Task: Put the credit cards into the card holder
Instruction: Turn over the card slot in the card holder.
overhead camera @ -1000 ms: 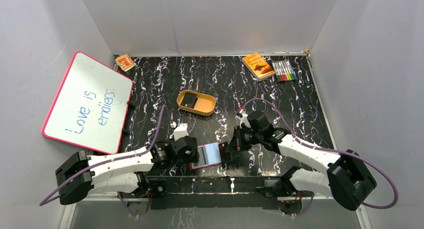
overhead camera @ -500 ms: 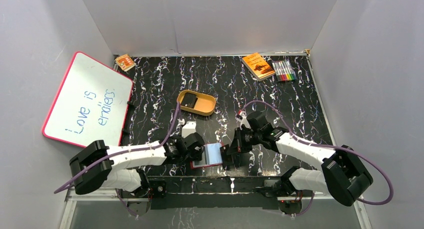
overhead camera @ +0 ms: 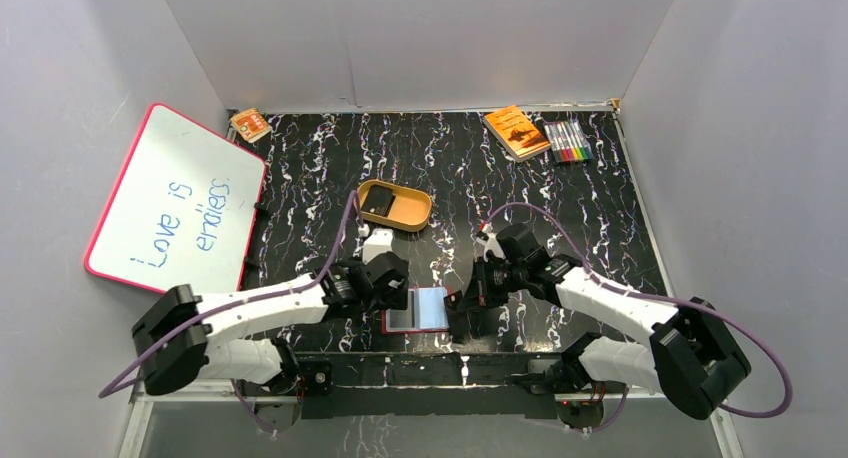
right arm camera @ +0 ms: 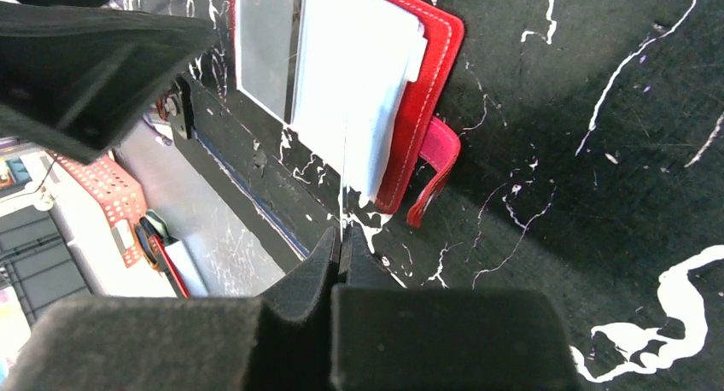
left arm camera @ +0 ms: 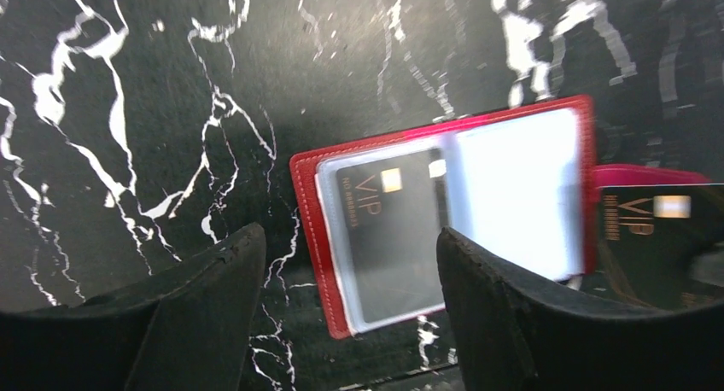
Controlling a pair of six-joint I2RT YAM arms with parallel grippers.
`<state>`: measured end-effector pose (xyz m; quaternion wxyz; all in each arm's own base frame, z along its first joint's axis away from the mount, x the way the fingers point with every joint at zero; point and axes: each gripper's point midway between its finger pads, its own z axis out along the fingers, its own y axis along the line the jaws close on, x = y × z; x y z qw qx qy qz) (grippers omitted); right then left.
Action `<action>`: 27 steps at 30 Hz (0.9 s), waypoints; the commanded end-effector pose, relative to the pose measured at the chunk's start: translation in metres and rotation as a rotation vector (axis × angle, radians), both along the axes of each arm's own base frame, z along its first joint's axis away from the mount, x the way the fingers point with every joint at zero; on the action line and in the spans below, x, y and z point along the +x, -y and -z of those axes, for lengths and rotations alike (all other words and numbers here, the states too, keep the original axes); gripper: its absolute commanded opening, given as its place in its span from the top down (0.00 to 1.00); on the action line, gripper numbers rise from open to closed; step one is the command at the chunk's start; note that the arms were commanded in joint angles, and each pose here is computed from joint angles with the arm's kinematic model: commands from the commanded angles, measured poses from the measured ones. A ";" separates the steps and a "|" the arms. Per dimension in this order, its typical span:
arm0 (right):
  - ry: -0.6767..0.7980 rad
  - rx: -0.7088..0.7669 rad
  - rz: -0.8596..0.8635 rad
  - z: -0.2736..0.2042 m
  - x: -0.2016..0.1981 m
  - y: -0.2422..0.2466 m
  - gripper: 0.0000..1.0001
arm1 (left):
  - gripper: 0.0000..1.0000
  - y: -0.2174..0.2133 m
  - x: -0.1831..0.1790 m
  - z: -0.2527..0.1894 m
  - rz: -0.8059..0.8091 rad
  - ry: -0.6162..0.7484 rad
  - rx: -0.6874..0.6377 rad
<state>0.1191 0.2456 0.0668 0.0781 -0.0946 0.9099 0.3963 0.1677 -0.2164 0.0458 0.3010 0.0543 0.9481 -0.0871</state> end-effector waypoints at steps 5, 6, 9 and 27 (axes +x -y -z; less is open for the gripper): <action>0.082 0.062 -0.025 -0.026 0.001 -0.001 1.00 | 0.18 -0.015 0.020 -0.100 -0.029 0.227 -0.126; 0.088 0.068 -0.026 -0.028 0.001 -0.001 1.00 | 0.15 -0.017 0.020 -0.109 -0.030 0.255 -0.152; 0.107 0.087 -0.031 -0.034 0.002 -0.003 1.00 | 0.08 -0.020 0.021 -0.128 -0.022 0.332 -0.247; 0.171 0.138 -0.117 -0.037 -0.003 -0.006 1.00 | 0.02 0.010 0.018 -0.117 0.080 0.329 -0.345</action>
